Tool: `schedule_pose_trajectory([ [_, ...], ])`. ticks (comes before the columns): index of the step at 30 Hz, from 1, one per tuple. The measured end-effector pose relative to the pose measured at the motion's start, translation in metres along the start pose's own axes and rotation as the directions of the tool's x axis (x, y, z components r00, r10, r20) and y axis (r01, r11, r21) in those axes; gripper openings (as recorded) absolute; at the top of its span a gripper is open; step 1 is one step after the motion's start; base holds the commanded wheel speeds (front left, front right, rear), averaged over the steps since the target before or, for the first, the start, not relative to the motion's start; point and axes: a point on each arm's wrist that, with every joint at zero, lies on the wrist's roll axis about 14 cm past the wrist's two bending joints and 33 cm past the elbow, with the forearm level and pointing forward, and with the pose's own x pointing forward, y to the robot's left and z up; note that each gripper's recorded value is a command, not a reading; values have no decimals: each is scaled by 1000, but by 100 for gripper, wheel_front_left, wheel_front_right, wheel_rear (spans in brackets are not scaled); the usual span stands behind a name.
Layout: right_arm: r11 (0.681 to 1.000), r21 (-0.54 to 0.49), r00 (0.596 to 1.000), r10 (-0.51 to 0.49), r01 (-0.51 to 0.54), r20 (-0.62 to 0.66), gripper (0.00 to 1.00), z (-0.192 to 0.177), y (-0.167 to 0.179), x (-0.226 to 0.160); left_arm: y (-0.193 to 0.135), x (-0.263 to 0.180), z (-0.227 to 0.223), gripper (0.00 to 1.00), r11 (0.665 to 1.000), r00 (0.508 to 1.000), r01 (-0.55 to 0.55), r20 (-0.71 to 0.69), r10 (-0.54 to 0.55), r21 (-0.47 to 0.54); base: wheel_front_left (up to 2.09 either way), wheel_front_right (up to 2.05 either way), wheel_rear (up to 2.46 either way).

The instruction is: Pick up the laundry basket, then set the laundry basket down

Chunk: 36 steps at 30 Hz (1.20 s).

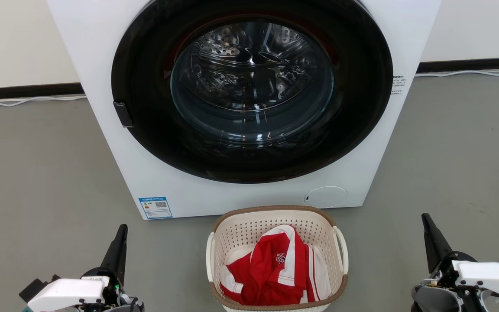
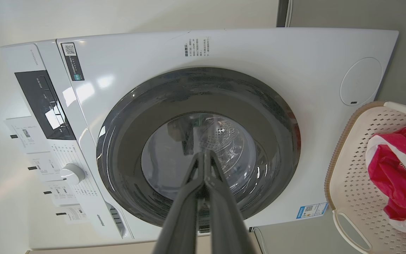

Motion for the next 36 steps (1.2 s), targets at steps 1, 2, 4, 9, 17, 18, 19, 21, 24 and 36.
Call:
schedule_pose_trajectory([
  [1, 1000, 0, 1000, 0, 0, 0, 0, 0, 0, 0, 0, 0, 0, 0, 1000, 1000, 0, 0, 0, 0, 0, 0, 0],
  [2, 1000, 0, 1000, 0, 0, 0, 0, 0, 0, 0, 0, 0, 0, 0, 1000, 1000, 0, 0, 0, 0, 0, 0, 0],
  [4, 1000, 0, 1000, 0, 0, 0, 0, 0, 0, 0, 0, 0, 0, 0, 1000, 1000, 0, 0, 0, 0, 0, 0, 0],
  [9, 1000, 0, 1000, 0, 0, 0, 0, 0, 0, 0, 0, 0, 0, 0, 1000, 1000, 0, 0, 0, 0, 0, 0, 0],
  [17, 1000, 0, 1000, 0, 0, 0, 0, 0, 0, 0, 0, 0, 0, 0, 1000, 1000, 0, 0, 0, 0, 0, 0, 0],
  [18, 1000, 0, 1000, 0, 0, 0, 0, 0, 0, 0, 0, 0, 0, 0, 1000, 1000, 0, 0, 0, 0, 0, 0, 0],
  [19, 1000, 0, 1000, 0, 0, 0, 0, 0, 0, 0, 0, 0, 0, 0, 1000, 1000, 0, 0, 0, 0, 0, 0, 0],
  [21, 1000, 0, 1000, 0, 0, 0, 0, 0, 0, 0, 0, 0, 0, 0, 1000, 1000, 0, 0, 0, 0, 0, 0, 0],
  [24, 1000, 0, 1000, 0, 0, 0, 0, 0, 0, 0, 0, 0, 0, 0, 1000, 1000, 0, 0, 0, 0, 0, 0, 0],
  [36, 999, 5, 999, -44, 44, -1, 100, -1, -15, -5, 16, -5, -1, 100, 999, 999, -46, 2, 46, -9, 0, 0, 0],
])
